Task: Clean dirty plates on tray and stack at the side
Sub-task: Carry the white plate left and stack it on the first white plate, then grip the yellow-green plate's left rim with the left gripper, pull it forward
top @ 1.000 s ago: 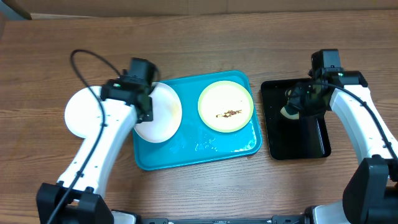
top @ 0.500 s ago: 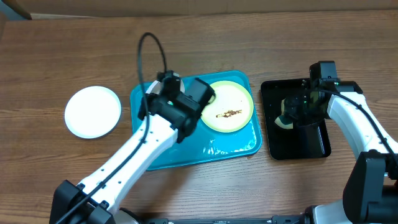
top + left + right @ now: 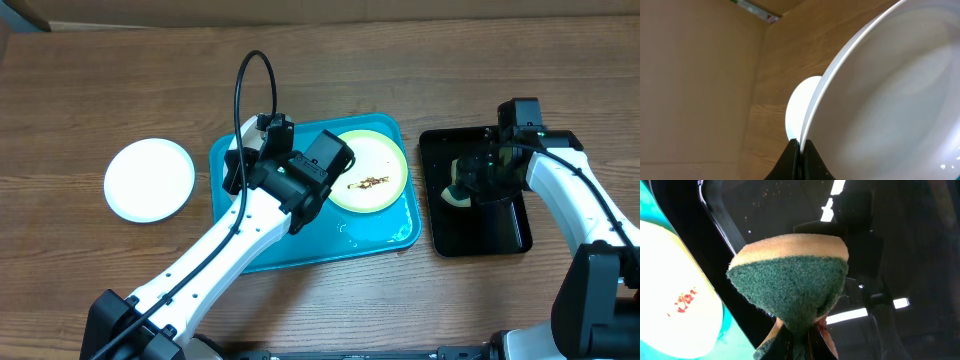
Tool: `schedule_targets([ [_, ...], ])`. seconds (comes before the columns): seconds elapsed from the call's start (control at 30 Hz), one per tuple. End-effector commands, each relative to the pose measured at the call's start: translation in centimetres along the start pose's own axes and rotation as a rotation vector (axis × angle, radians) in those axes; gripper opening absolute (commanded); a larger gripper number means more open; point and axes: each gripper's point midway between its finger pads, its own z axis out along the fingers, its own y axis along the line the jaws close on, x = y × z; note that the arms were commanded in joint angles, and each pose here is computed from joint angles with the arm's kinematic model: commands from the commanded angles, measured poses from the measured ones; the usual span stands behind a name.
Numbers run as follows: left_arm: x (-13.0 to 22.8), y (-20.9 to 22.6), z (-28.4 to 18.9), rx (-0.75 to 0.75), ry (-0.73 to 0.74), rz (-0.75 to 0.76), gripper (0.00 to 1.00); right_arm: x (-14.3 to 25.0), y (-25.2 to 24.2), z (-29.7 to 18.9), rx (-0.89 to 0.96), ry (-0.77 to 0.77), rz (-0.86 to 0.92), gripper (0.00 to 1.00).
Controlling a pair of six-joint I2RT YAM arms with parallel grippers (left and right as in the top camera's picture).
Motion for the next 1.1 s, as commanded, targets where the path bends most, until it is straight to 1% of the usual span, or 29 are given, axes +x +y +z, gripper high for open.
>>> schedule_targets([
  [0.0,0.5,1.1,1.6,0.035,0.075,-0.117,0.04,0.0,-0.2,0.2,-0.002,0.008,0.004,0.04],
  [0.07,1.6,1.3,3.2,0.085,0.161,-0.167,0.04,0.1,-0.2,0.2,-0.001,0.010,0.004,0.04],
  [0.13,3.0,1.6,5.1,0.170,0.277,-0.260,0.04,0.1,-0.2,0.2,-0.001,0.010,0.001,0.04],
  [0.27,4.8,2.8,8.2,0.330,0.444,-0.450,0.04,0.1,-0.2,0.2,0.001,0.013,0.002,0.04],
  [0.33,5.4,3.4,9.8,0.408,0.490,-0.543,0.04,0.2,-0.3,0.2,0.002,0.014,0.002,0.04],
  [0.43,6.5,5.1,12.2,0.477,0.535,-0.695,0.04,0.2,-0.3,0.2,0.001,0.014,0.002,0.04],
  [0.53,8.1,7.2,14.6,0.472,0.571,-0.825,0.04,0.2,-0.3,0.2,0.001,0.014,0.002,0.04],
  [0.67,11.2,9.5,17.6,0.396,0.635,-0.932,0.04,0.2,-0.3,0.2,0.002,0.016,0.003,0.04],
  [0.77,13.0,9.8,19.0,0.368,0.684,-0.969,0.04,0.3,-0.3,0.2,0.003,0.018,0.003,0.04],
  [0.87,14.0,9.2,20.0,0.381,0.723,-0.983,0.04,0.3,-0.3,0.2,0.003,0.018,0.003,0.04],
  [0.97,14.1,8.8,20.4,0.392,0.730,-0.983,0.10,0.3,-0.3,0.2,0.003,0.018,0.003,0.04],
  [1.03,13.7,8.7,20.3,0.415,0.720,-0.991,0.29,0.3,-0.3,0.2,0.003,0.019,0.003,0.04],
  [1.07,13.4,8.6,20.2,0.433,0.714,-0.993,0.35,0.3,-0.3,0.2,0.003,0.020,0.003,0.04],
])
